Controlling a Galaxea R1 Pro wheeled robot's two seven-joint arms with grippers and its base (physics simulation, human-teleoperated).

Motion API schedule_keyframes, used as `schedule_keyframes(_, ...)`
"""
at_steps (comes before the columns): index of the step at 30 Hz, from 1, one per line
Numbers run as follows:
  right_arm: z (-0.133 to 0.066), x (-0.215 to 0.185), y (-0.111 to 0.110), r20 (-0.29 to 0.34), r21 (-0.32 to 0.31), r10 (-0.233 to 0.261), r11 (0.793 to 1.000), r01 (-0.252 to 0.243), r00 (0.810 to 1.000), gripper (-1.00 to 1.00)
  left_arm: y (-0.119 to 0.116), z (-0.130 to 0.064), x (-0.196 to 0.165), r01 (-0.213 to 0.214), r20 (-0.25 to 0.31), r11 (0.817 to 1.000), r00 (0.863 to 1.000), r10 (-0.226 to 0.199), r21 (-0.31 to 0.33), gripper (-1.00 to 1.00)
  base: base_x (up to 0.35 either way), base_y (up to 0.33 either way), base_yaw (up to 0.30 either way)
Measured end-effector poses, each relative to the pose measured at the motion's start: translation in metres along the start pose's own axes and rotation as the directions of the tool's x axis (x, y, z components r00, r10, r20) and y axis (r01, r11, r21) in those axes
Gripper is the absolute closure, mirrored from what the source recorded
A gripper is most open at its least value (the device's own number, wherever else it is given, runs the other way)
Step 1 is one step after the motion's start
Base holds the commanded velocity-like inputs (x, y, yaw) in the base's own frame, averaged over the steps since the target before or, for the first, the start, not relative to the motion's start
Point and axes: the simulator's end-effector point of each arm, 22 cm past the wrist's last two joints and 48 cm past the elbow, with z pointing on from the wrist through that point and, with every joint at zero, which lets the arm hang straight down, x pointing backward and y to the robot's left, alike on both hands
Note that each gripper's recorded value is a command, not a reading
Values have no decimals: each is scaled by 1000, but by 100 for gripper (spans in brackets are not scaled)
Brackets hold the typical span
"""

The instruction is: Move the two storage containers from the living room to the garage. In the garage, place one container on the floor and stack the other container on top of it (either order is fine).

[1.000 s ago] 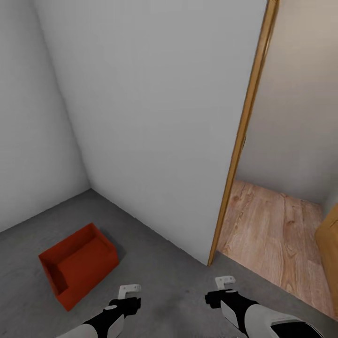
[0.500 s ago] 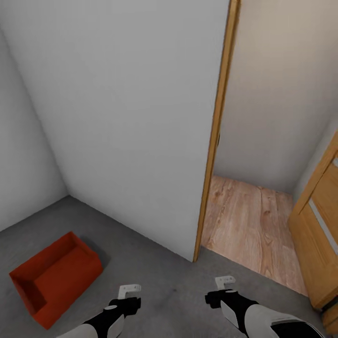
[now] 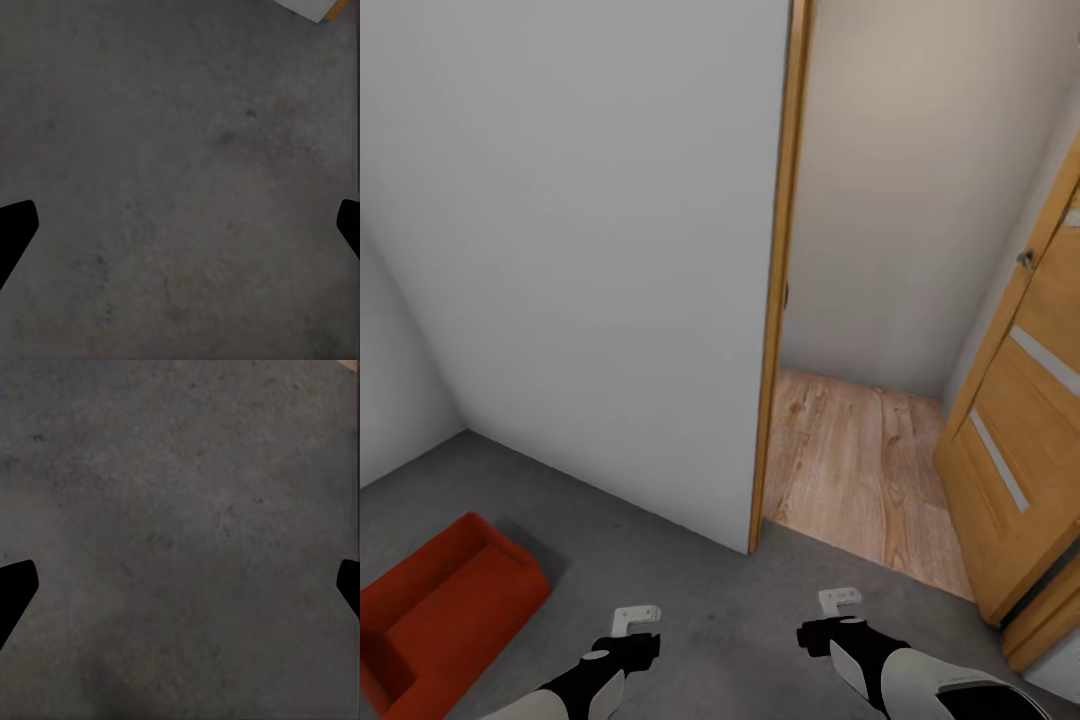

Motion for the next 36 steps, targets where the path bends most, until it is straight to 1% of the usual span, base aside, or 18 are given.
schedule_keyframes(6, 0, 0, 0, 0, 0, 0, 1000, 0, 1000, -100, 0, 0, 0, 0, -1, 1000, 1000, 0, 0, -100, 75, -202, -21)
schedule_keyframes(23, 0, 0, 0, 0, 1, 0, 1000, 0, 1000, -100, 0, 0, 1, 0, -1, 1000, 1000, 0, -1, -100, 97, -320, -5)
schedule_keyframes(27, 0, 0, 0, 0, 0, 0, 1000, 0, 1000, -100, 0, 0, 1, 0, -1, 1000, 1000, 0, -1, -100, 45, -147, -171)
schedule_keyframes(36, 0, 0, 0, 0, 0, 0, 1000, 0, 1000, -100, 0, 0, 0, 0, -1, 1000, 1000, 0, -1, -100, 9, -30, -245)
